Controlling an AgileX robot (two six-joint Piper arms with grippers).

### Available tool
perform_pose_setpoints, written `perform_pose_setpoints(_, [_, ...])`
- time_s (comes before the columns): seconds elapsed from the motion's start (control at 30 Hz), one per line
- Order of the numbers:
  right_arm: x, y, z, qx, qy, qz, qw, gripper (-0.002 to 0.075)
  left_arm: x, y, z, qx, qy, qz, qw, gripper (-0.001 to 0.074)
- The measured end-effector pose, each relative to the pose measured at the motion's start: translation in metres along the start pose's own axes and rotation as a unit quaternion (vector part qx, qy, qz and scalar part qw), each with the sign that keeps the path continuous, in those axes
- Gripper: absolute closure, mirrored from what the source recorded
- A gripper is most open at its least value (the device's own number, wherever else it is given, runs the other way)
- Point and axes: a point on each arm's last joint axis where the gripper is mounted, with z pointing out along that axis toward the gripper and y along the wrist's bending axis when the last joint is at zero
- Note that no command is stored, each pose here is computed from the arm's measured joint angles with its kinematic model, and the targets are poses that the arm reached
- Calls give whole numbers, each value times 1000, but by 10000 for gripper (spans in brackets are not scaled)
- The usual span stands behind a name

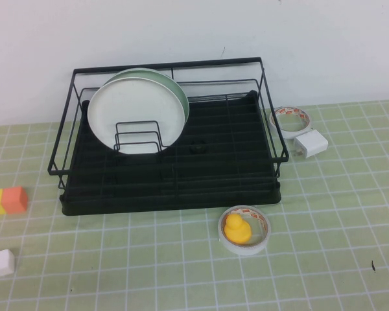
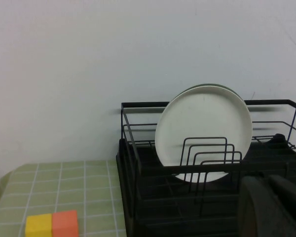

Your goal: Place plate on rack

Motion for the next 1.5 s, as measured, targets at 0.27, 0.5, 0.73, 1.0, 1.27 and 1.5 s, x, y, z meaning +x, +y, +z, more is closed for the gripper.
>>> perform_pose_setpoints(0.27, [0, 0, 0, 0, 0, 0, 1000, 726, 0, 2, 0, -18, -3, -3, 1000, 737])
perform_pose_setpoints(0.5, [0, 0, 0, 0, 0, 0, 1000, 726, -6, 4, 0, -31, -6, -1, 1000, 737])
perform_pose_setpoints(0.73, [0, 0, 0, 0, 0, 0, 1000, 726, -6, 4, 0, -31, -7, 1, 1000, 737])
perform_pose_setpoints(1.0, [0, 0, 0, 0, 0, 0, 1000, 726, -5, -2, 0, 2, -12, -13, 1000, 737])
perform_pose_setpoints(1.27, [0, 0, 0, 0, 0, 0, 1000, 726, 25, 4, -4, -48, 134, -137, 980, 737])
perform_pose_setpoints(1.5, [0, 0, 0, 0, 0, 0, 1000, 726, 30, 6, -5, -56, 159, -108, 980, 737])
